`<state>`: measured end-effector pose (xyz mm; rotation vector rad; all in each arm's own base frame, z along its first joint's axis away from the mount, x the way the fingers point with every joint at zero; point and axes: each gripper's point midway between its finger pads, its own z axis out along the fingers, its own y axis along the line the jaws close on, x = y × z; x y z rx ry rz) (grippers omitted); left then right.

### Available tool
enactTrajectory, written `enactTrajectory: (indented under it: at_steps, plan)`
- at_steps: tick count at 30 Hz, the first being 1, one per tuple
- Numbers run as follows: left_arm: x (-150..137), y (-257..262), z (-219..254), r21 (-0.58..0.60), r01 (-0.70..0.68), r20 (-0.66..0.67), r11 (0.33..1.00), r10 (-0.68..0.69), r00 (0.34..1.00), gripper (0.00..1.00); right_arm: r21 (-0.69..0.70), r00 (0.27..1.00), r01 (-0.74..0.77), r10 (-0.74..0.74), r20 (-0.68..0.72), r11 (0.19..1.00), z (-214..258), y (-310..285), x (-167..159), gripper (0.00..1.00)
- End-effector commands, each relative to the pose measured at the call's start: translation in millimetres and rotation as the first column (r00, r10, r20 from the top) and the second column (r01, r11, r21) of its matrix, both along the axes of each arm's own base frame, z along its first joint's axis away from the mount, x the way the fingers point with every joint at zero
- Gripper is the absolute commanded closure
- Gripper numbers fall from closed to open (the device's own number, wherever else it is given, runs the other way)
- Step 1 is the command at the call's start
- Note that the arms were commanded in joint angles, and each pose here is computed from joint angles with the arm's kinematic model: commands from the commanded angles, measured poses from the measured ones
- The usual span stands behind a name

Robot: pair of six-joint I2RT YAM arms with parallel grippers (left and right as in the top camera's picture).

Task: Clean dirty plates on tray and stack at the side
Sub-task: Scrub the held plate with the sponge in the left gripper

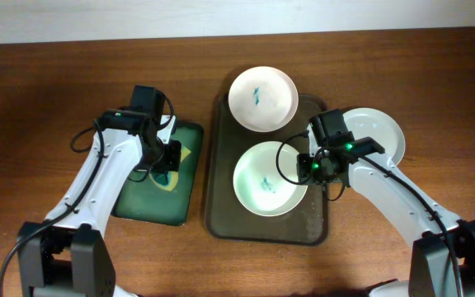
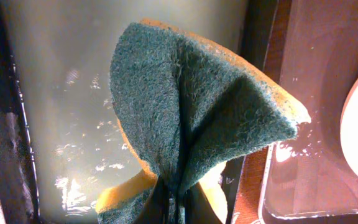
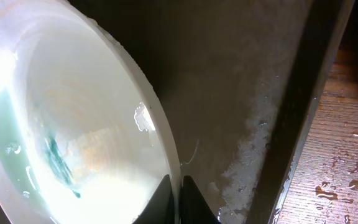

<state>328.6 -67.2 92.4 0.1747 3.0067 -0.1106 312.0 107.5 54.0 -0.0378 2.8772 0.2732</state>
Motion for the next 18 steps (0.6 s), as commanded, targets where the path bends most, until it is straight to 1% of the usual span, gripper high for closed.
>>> enactTrajectory:
  at_steps: [1, 3, 4, 5, 6, 7, 9, 11, 12, 14, 16, 17, 18]
  plan:
    - [-1, -13, 10, -0.067, 0.019, 0.009, 0.998, -0.018, 1.0, 1.0, -0.001, 1.0, 0.013, -0.013, 0.007, 1.0, 2, -2, 2, 0.94]
    - [-1, -55, 23, -0.253, 0.083, 0.026, 0.964, -0.079, 0.997, 1.0, -0.001, 1.0, 0.013, -0.013, 0.007, 1.0, 2, -1, 2, 0.94]
    - [0, -90, 30, -0.342, 0.153, 0.065, 0.927, -0.139, 0.988, 1.0, -0.001, 1.0, 0.013, -0.013, 0.007, 1.0, 2, -1, 2, 0.94]
    - [1, -109, 29, -0.356, 0.173, 0.084, 0.918, -0.153, 0.985, 1.0, -0.001, 1.0, 0.015, -0.015, 0.007, 1.0, 2, -2, 2, 0.95]
    - [1, -134, 24, -0.371, 0.196, 0.102, 0.908, -0.17, 0.98, 1.0, -0.028, 0.992, 0.124, -0.124, -0.013, 0.992, 0, -11, 1, 0.95]
    - [0, -151, 19, -0.384, 0.199, 0.102, 0.902, -0.173, 0.98, 1.0, -0.038, 0.986, 0.167, -0.168, -0.024, 0.985, -2, -14, 0, 0.95]
    - [-12, -194, -14, -0.398, 0.196, 0.039, 0.896, -0.197, 0.98, 1.0, -0.049, 0.985, 0.156, -0.16, -0.072, 0.986, -17, -13, -4, 0.96]
    - [-27, -225, -62, -0.388, 0.159, -0.062, 0.908, -0.198, 0.978, 1.0, -0.054, 0.98, 0.15, -0.156, -0.125, 0.987, -33, -11, -9, 0.96]
    - [-32, -235, -78, -0.387, 0.154, -0.083, 0.909, -0.2, 0.976, 1.0, -0.042, 0.982, 0.137, -0.141, -0.127, 0.99, -34, -8, -8, 0.96]
    - [-49, -265, -105, -0.443, 0.201, -0.11, 0.874, -0.276, 0.955, 1.0, -0.031, 0.984, 0.132, -0.135, -0.114, 0.991, -33, -6, -5, 0.96]
    - [-59, -279, -115, -0.499, 0.207, -0.14, 0.841, -0.314, 0.939, 1.0, -0.027, 0.984, 0.132, -0.134, -0.115, 0.991, -33, -6, -5, 0.96]
    - [-55, -282, -110, -0.537, 0.246, -0.102, 0.807, -0.352, 0.931, 1.0, -0.027, 0.984, 0.132, -0.134, -0.114, 0.991, -33, -6, -5, 0.96]
    - [-48, -275, -111, -0.52, 0.231, -0.108, 0.822, -0.331, 0.937, 1.0, -0.027, 0.984, 0.132, -0.134, -0.115, 0.991, -33, -6, -5, 0.96]
